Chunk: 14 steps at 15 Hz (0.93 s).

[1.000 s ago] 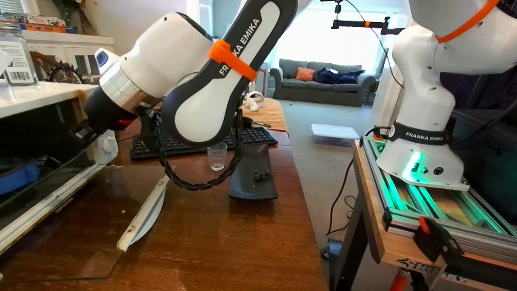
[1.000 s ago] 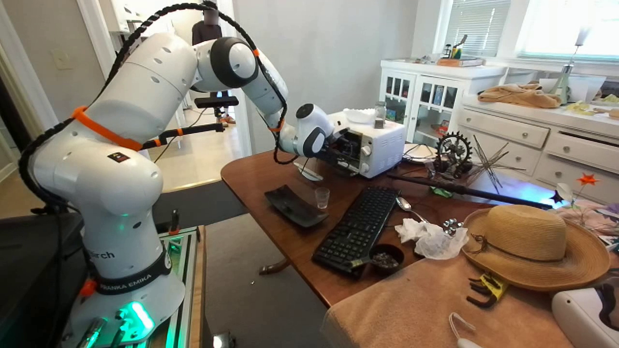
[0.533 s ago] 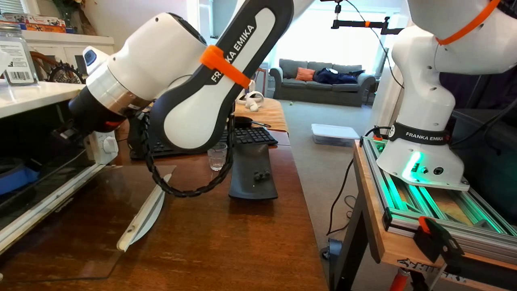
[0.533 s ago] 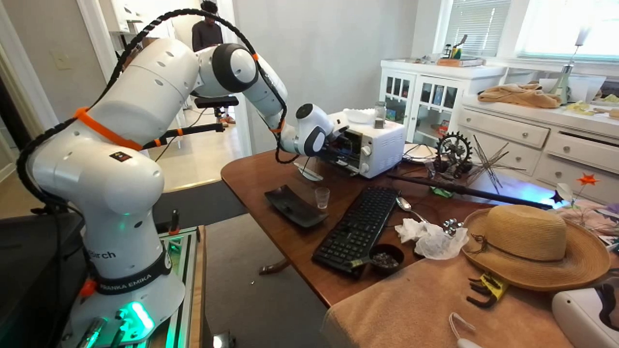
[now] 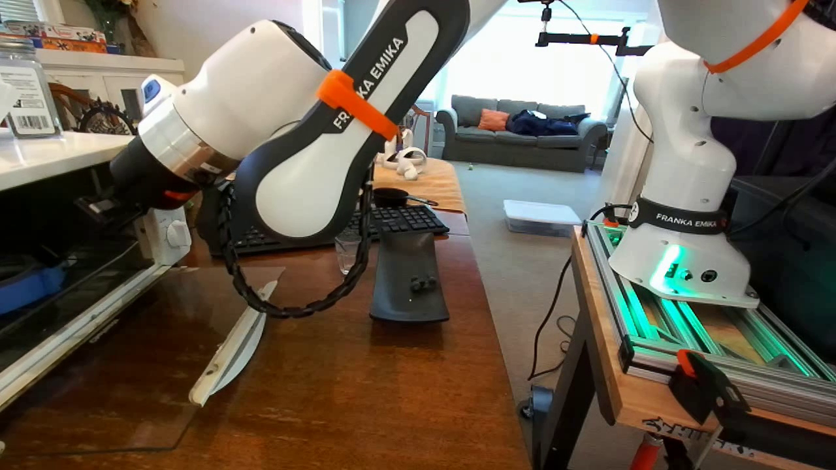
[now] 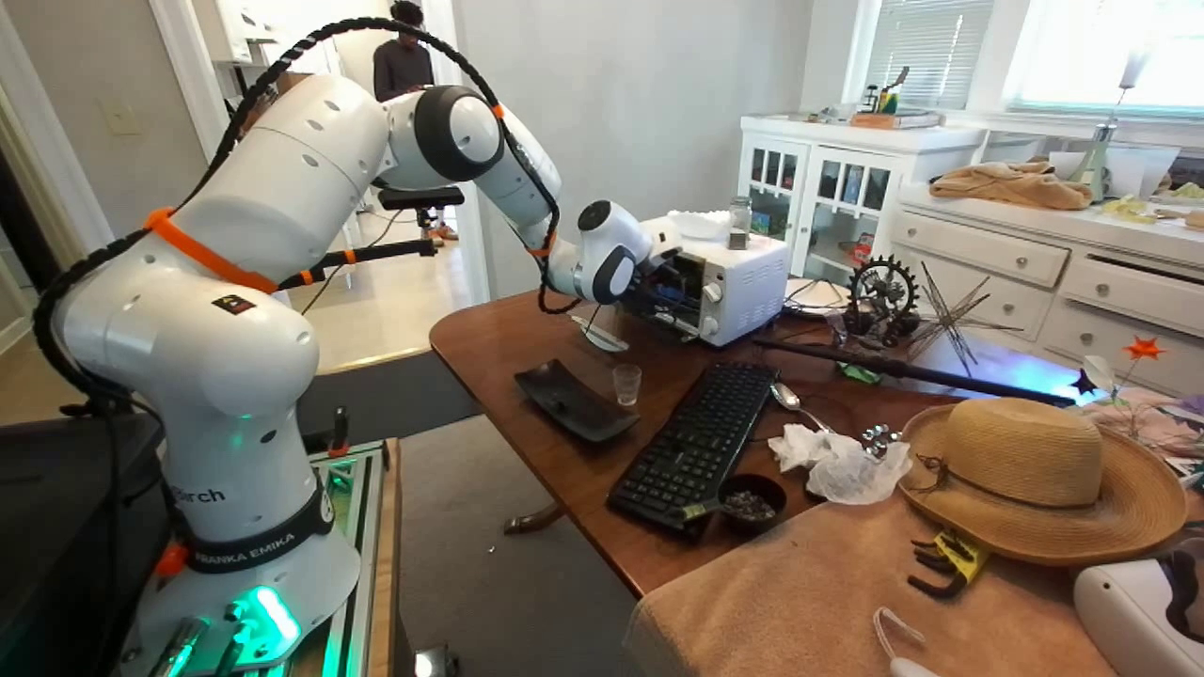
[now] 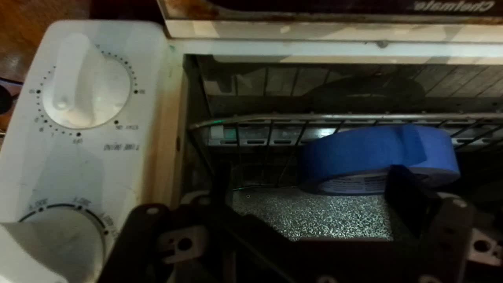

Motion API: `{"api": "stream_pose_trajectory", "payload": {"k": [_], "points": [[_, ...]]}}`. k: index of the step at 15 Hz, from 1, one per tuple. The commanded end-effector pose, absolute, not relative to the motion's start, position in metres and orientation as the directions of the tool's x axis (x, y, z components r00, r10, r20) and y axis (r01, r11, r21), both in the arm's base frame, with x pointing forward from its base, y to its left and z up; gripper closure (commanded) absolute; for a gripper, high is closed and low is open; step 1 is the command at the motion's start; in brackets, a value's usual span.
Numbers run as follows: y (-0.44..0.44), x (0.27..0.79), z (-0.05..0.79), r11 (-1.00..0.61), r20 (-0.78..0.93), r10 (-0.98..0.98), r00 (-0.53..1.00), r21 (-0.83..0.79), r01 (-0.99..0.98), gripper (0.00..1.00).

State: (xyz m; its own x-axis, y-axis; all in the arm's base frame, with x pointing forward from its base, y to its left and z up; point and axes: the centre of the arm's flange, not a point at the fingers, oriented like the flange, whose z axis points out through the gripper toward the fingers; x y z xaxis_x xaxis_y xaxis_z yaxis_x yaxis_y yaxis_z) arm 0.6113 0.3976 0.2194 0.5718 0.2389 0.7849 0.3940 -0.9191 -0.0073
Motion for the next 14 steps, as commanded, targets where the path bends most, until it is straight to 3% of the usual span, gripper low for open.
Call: {"api": "stream_pose_trajectory", "payload": {"k": [1, 14], "points": [[0.408, 0.626, 0.206, -0.931, 0.788, 0.192, 0.585, -0.043, 0.363, 0.00], [0.432, 0.623, 0.204, -0.963, 0.775, 0.069, 0.628, -0.112, 0.245, 0.00]]}}
